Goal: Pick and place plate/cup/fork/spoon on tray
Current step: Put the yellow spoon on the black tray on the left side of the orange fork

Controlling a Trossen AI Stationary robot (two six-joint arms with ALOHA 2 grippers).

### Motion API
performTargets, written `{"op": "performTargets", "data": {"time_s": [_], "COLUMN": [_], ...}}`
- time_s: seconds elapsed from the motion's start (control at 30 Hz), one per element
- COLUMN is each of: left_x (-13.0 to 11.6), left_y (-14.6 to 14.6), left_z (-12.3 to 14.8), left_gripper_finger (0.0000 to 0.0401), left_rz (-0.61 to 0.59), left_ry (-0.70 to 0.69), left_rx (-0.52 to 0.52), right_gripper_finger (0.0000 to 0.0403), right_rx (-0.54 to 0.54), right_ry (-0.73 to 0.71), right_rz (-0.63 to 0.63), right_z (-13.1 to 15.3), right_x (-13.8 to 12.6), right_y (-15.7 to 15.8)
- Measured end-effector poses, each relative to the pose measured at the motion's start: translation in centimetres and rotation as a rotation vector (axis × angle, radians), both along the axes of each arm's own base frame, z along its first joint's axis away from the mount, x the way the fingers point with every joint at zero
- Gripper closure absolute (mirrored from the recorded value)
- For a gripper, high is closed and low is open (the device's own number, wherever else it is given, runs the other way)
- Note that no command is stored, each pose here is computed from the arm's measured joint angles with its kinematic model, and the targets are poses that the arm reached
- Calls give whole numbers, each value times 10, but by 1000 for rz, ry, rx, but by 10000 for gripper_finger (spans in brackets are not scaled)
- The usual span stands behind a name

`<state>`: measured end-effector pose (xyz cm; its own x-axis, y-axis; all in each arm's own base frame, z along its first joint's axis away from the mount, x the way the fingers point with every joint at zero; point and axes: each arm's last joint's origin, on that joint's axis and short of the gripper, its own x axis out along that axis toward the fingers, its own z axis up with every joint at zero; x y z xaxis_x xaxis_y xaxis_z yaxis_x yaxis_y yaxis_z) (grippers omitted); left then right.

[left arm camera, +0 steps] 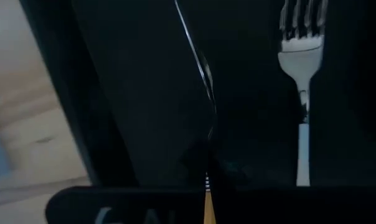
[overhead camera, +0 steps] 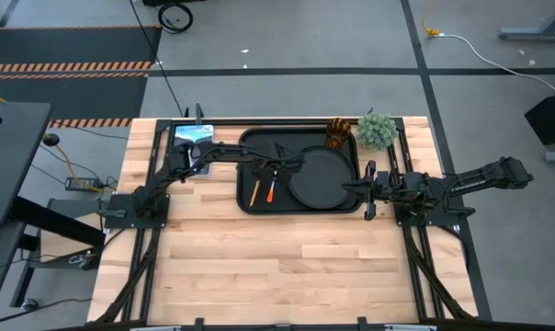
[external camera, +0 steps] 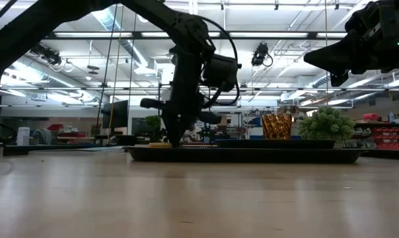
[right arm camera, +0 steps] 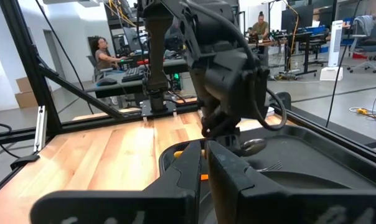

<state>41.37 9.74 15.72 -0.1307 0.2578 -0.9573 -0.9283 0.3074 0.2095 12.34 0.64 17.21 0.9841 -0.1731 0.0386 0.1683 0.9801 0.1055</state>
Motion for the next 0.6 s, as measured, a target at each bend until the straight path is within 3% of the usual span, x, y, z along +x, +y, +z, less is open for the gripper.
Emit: {"op": "performTargets", "data": {"time_s": [0.23,0.37,0.6], "left_x": [1,5,7], "left_y": [4,5,5], "left_z": [-6,-6,-6], "left_gripper_finger": [386,359,315], "left_rz": [30,76,38], "left_ry": [-18,-70,-85], "left_rx": [-36,-30,-34], "right_gripper_finger": [369,369,369], "right_rx": [0,0,0], "right_ry": [-1,0,0], "right_rz": [0,0,0], "right_z": [0,0,0], "right_x": [0,0,0], "right_y": [0,0,0]}}
